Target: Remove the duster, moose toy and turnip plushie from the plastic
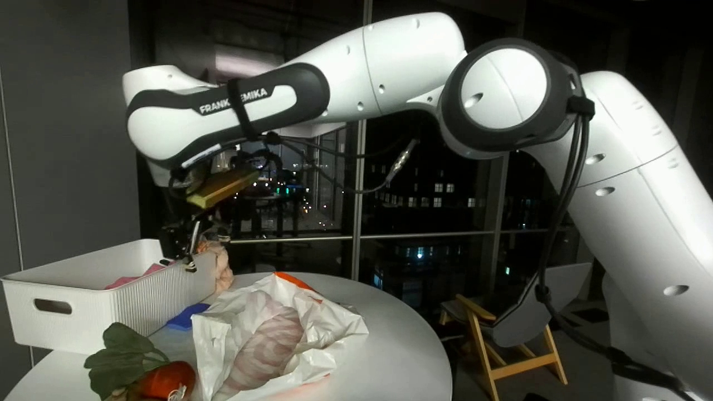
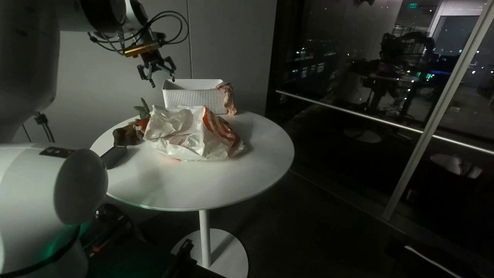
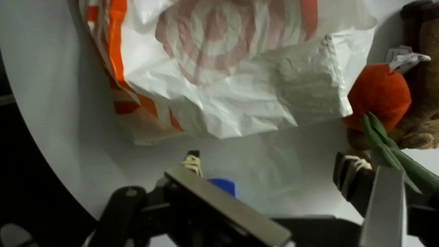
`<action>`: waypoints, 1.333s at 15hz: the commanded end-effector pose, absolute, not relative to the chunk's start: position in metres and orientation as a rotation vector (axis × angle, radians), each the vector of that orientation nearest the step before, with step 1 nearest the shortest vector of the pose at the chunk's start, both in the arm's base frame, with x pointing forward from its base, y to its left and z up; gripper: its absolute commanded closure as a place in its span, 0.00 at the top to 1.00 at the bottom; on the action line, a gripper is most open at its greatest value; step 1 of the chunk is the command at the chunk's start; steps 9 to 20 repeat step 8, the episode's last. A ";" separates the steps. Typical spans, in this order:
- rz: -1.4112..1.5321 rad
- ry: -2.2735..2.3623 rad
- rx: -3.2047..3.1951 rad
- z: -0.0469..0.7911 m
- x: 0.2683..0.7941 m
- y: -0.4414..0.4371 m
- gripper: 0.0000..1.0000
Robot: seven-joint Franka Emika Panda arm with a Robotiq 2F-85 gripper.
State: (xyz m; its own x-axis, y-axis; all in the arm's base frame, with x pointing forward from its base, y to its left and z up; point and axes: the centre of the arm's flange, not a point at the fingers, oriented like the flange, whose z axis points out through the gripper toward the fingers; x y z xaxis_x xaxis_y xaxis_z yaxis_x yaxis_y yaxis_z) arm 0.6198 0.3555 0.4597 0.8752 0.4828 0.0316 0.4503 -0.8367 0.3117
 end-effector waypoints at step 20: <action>0.006 0.551 2.887 0.476 0.595 0.294 1.00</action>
